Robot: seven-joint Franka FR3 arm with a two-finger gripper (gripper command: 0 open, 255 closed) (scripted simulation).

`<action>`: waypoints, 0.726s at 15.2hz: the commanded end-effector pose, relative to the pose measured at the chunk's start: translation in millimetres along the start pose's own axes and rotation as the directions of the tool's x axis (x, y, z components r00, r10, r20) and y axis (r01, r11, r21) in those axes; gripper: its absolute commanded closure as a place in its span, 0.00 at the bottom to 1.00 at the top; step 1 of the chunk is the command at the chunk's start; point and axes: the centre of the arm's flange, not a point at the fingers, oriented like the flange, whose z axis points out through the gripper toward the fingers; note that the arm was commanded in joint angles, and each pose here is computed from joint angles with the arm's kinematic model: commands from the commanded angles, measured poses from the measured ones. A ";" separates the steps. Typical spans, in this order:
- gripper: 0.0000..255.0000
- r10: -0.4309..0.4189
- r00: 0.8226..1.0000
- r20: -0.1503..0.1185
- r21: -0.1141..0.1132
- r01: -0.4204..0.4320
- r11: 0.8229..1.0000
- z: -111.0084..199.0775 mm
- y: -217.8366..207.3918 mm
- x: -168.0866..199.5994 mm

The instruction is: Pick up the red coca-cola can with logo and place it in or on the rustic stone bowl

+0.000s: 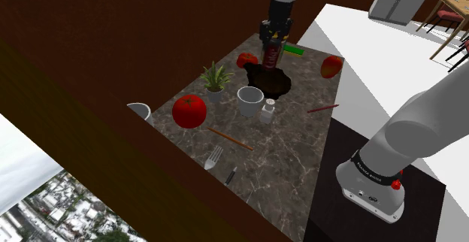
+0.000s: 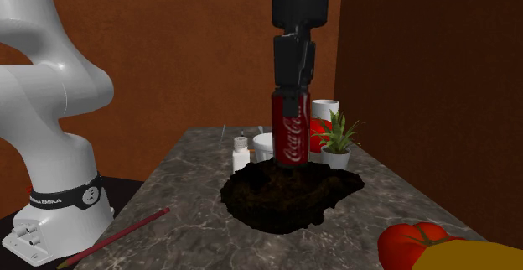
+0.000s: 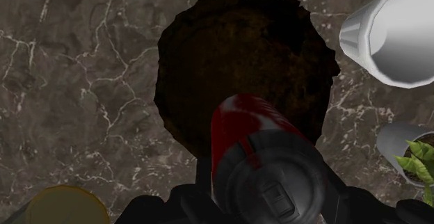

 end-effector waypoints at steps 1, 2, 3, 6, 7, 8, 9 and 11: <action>1.00 0.000 1.000 -0.001 0.000 0.000 1.000 10.1 -0.2 -0.6; 1.00 0.000 1.000 -0.001 0.000 0.000 1.000 15.4 -0.1 -0.6; 1.00 0.000 1.000 -0.001 0.000 0.000 1.000 18.2 -0.1 -0.7; 1.00 0.000 1.000 -0.001 0.000 0.000 1.000 18.2 -0.1 -0.7; 1.00 0.000 1.000 -0.001 0.000 0.000 1.000 18.2 -0.1 -0.7; 1.00 0.000 1.000 -0.001 0.000 0.000 1.000 18.2 -0.1 -0.6; 1.00 0.000 1.000 -0.001 0.000 0.000 1.000 18.2 -0.1 -0.6; 1.00 0.000 1.000 -0.001 0.000 0.000 1.000 18.2 -0.1 -0.6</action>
